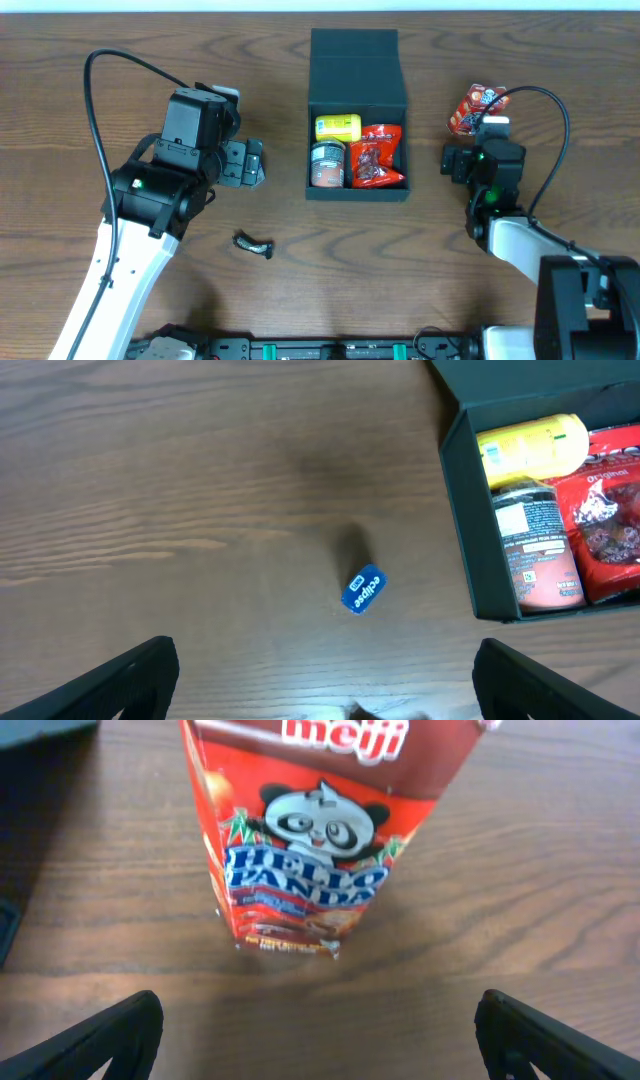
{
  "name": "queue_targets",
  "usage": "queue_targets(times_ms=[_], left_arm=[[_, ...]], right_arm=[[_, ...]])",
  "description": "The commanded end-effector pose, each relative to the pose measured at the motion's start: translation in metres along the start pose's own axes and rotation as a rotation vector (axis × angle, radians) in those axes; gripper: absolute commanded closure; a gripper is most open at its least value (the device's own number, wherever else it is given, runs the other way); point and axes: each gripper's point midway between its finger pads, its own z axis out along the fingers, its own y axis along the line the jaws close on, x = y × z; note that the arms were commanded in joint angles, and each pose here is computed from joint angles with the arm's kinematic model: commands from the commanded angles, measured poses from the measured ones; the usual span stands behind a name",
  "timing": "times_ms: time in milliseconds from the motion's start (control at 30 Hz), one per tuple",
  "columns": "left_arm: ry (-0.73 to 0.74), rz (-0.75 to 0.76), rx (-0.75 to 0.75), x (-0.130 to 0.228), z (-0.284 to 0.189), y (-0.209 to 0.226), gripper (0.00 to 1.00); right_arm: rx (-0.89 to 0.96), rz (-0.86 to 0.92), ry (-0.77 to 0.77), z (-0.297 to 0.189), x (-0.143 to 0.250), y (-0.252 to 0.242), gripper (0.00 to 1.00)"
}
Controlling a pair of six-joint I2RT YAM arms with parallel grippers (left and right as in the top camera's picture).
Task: Pack container
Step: 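Move the right gripper to the red Hello Panda box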
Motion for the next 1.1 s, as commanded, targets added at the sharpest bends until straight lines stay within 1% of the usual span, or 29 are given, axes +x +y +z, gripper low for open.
queue_targets(times_ms=[0,333,467,833,1067], left_arm=[[-0.001,0.011,0.002,0.000,0.001,0.001,0.05],[-0.001,0.011,0.002,0.000,0.001,0.001,0.05],[-0.001,0.011,0.002,0.000,0.001,0.001,0.05],[-0.003,0.011,0.002,-0.001,0.001,0.000,0.05],[-0.003,0.011,0.002,-0.001,0.001,0.000,0.05]], right_arm=[[0.011,0.001,0.006,0.007,0.006,-0.006,0.01],[0.020,0.015,-0.049,0.022,0.005,-0.006,0.01],[0.023,0.017,-0.048,0.029,0.006,-0.006,0.01],[0.009,0.011,-0.094,0.040,-0.017,-0.003,0.01],[0.003,0.012,-0.104,0.041,-0.022,-0.002,0.01]])
